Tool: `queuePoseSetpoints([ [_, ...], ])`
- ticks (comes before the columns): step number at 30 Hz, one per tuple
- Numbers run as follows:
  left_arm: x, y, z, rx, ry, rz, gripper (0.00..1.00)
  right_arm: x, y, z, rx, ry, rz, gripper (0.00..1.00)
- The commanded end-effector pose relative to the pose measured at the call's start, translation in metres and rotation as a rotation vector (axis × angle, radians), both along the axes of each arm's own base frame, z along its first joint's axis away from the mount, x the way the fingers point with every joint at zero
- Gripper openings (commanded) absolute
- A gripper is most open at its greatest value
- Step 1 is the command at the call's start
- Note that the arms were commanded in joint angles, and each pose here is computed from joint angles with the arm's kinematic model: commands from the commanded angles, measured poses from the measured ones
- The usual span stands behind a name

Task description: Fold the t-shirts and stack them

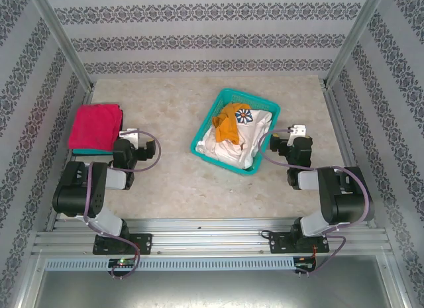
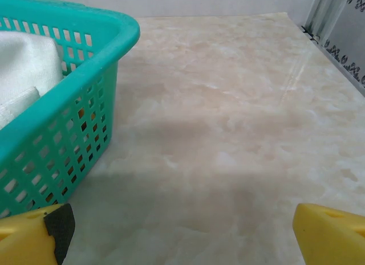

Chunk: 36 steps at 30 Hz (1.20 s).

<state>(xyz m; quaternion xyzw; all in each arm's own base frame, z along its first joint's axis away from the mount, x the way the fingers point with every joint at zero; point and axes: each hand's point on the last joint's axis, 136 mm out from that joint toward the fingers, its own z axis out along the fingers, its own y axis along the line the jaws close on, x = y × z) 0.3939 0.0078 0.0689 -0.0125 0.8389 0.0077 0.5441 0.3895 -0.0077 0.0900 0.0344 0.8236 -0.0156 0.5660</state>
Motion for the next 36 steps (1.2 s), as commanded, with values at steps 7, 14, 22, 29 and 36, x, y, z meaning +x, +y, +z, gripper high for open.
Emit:
queuePoseSetpoints([
  [7,0.007,-0.001,0.018,0.009,-0.062,-0.013,1.0,0.008,0.008,0.015,-0.002,-0.046,0.048,0.98],
  [14,0.007,-0.001,0.018,0.01,-0.063,-0.012,1.0,0.008,0.008,0.014,-0.001,-0.045,0.046,0.98],
  [22,0.007,-0.001,0.017,0.005,-0.056,-0.012,1.0,0.008,0.007,0.015,0.0,-0.045,0.048,0.98],
  [29,0.004,0.002,0.033,0.009,-0.086,0.007,1.0,0.001,0.005,0.025,0.0,-0.072,0.03,0.98],
  [36,-0.004,-0.005,0.075,0.015,-0.108,-0.016,1.0,-0.008,0.006,0.046,-0.008,-0.059,0.026,0.98],
])
